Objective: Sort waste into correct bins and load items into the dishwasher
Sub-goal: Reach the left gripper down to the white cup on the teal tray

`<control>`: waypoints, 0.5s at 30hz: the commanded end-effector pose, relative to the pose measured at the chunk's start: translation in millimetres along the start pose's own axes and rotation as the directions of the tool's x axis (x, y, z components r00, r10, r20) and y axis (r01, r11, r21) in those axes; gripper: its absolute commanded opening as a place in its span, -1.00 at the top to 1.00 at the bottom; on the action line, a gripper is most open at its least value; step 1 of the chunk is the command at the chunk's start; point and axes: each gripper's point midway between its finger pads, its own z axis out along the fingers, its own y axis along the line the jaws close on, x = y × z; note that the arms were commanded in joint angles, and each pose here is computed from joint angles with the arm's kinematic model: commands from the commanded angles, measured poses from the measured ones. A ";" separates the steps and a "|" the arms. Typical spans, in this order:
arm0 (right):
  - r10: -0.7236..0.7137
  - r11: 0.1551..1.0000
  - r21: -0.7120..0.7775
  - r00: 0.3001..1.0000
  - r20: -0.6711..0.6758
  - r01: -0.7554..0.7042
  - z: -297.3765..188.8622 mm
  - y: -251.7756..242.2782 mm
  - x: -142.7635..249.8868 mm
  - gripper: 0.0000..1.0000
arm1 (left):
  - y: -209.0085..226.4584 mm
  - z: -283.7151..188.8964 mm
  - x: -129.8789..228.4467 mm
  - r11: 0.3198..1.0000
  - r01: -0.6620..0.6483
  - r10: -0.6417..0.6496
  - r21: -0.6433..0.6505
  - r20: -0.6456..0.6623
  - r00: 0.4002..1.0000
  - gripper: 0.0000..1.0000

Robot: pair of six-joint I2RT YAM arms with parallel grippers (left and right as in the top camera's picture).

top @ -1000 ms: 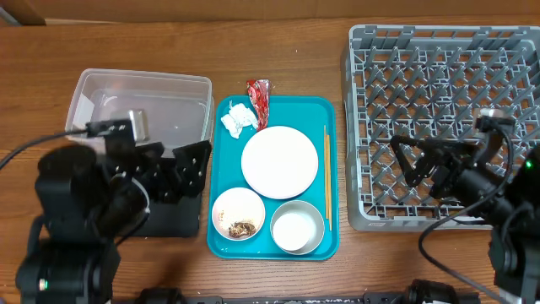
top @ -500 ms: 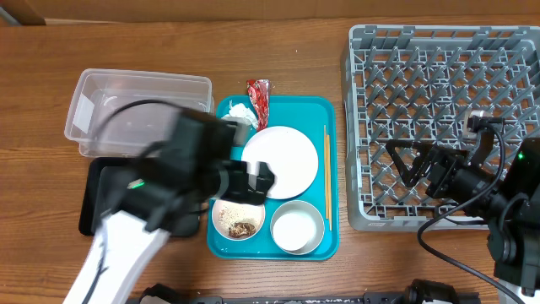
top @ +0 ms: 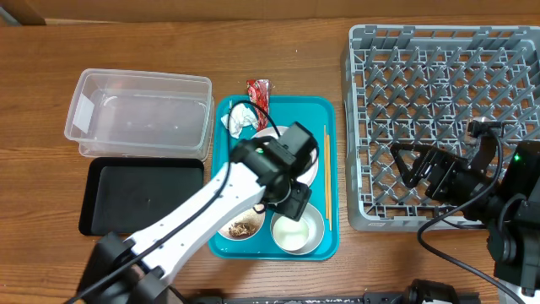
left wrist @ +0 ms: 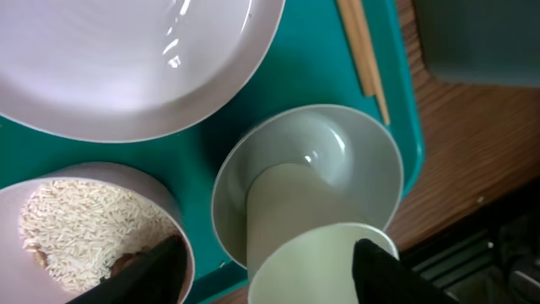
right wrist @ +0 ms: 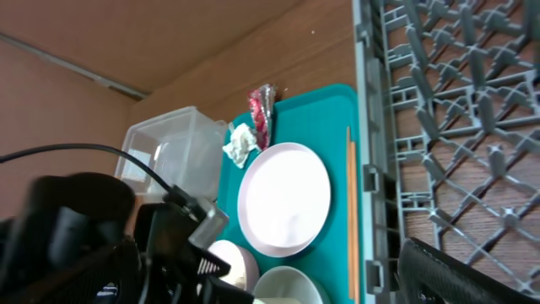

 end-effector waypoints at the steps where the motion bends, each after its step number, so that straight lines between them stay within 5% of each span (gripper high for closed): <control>1: -0.017 0.999 0.034 0.999 0.029 0.016 -4.4 -1.4 -6.6 -1.00 | 3.4 10.6 2.6 0.997 -0.029 0.027 -0.069 -0.036 0.999 -0.11; 4: -0.014 0.999 0.036 1.000 0.025 0.013 -4.4 -1.9 -5.5 -1.00 | 4.6 15.3 13.2 0.995 -0.029 0.021 -0.093 -0.086 0.996 0.09; 15: -0.004 0.999 0.040 1.000 0.013 0.004 -0.7 -4.6 -5.9 -1.00 | 13.1 26.6 24.8 0.992 -0.012 -0.002 -0.127 -0.107 0.994 0.12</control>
